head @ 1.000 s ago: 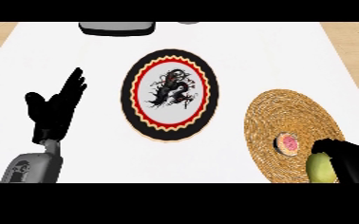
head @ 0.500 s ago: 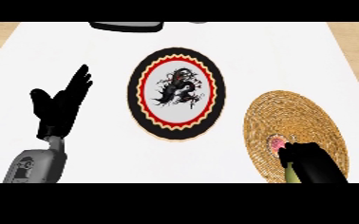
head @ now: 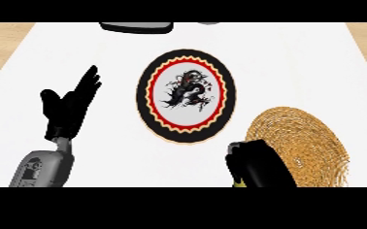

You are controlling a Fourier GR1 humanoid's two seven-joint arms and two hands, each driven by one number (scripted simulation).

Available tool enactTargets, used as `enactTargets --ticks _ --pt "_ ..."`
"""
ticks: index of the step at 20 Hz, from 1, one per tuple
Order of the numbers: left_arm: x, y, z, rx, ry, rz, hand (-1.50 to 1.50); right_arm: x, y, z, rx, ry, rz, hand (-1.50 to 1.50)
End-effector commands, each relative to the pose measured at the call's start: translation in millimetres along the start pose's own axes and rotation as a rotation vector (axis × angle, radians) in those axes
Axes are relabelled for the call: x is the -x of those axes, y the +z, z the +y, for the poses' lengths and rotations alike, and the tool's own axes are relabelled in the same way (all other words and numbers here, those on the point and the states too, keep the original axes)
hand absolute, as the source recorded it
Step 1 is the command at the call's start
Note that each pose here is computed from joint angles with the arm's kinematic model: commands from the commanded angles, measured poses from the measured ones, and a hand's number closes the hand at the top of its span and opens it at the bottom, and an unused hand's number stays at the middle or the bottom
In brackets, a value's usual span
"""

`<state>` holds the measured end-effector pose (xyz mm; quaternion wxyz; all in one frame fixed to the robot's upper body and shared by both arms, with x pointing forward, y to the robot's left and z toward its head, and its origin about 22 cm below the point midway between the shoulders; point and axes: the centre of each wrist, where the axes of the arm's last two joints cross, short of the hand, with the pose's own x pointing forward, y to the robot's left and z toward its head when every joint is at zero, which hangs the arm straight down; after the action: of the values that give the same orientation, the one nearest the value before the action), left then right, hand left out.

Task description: Pick the lemon from the placemat and place it in the plate

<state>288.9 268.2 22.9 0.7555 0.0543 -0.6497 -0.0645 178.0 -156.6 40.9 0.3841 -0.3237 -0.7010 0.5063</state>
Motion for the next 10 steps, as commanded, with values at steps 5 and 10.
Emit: enactTargets --ticks 5,10 --pt "0 -2 1 -0.017 0.008 0.014 0.00 -74 -28 -19 0.257 -0.172 0.166 1.50" --pt "-2 -5 -2 -0.020 0.010 -0.009 0.00 -91 -55 -19 0.330 -0.248 0.315 1.50"
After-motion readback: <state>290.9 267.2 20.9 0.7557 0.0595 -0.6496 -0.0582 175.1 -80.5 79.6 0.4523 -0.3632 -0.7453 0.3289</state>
